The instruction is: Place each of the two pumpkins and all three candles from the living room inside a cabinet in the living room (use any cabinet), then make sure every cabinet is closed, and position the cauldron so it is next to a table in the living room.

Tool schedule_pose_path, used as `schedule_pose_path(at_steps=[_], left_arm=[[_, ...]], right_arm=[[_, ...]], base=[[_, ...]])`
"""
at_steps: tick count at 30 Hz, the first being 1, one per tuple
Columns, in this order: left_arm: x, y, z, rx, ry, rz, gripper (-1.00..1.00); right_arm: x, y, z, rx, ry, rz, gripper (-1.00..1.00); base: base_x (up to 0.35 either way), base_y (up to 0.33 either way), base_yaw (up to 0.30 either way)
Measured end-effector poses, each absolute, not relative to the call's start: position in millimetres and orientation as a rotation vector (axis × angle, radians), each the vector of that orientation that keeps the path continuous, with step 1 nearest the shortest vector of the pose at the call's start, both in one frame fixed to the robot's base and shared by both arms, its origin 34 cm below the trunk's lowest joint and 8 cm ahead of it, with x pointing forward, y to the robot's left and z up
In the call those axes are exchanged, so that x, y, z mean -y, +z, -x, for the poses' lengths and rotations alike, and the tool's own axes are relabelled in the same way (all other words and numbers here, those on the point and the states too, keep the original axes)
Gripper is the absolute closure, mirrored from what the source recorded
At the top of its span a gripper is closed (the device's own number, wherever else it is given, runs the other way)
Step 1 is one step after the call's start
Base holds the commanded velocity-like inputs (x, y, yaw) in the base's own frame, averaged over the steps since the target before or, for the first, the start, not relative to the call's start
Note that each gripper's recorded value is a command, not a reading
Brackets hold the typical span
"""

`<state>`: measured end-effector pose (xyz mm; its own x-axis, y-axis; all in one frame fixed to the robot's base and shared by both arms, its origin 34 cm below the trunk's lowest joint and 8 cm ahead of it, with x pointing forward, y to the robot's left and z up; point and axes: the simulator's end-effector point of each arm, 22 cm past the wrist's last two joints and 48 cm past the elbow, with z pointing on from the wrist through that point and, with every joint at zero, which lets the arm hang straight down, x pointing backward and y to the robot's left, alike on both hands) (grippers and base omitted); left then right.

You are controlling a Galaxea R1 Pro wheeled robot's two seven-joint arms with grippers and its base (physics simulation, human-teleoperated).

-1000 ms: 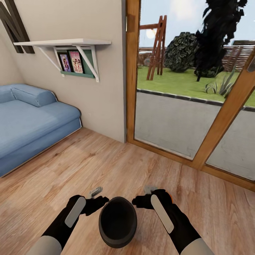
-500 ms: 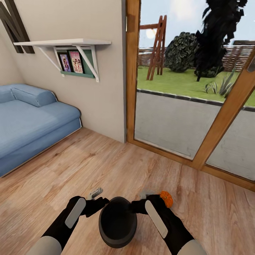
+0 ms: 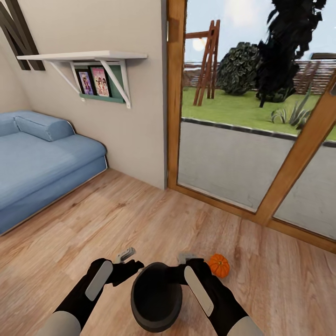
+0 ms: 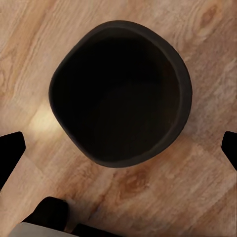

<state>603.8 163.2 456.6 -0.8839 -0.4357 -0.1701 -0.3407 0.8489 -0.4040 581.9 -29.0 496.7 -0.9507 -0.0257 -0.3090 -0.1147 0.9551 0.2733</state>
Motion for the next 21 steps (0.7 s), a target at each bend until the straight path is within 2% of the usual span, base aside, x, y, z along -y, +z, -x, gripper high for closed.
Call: schedule_pose_path(at_steps=[14, 21], left_arm=[[-163.7, 456.4, -604.1, -2.77, -0.535, 0.593, -1.0], [-159.8, 456.9, -604.0, -2.769, -0.543, 0.591, -1.0]], right_arm=[[29.0, 496.6, -582.0, -2.802, 0.417, 0.103, -1.0], [29.1, 496.6, -581.9, -2.803, 0.417, 0.103, -1.0]], base=[[0.031, 0.042, 0.0], [0.001, -0.145, 0.0]])
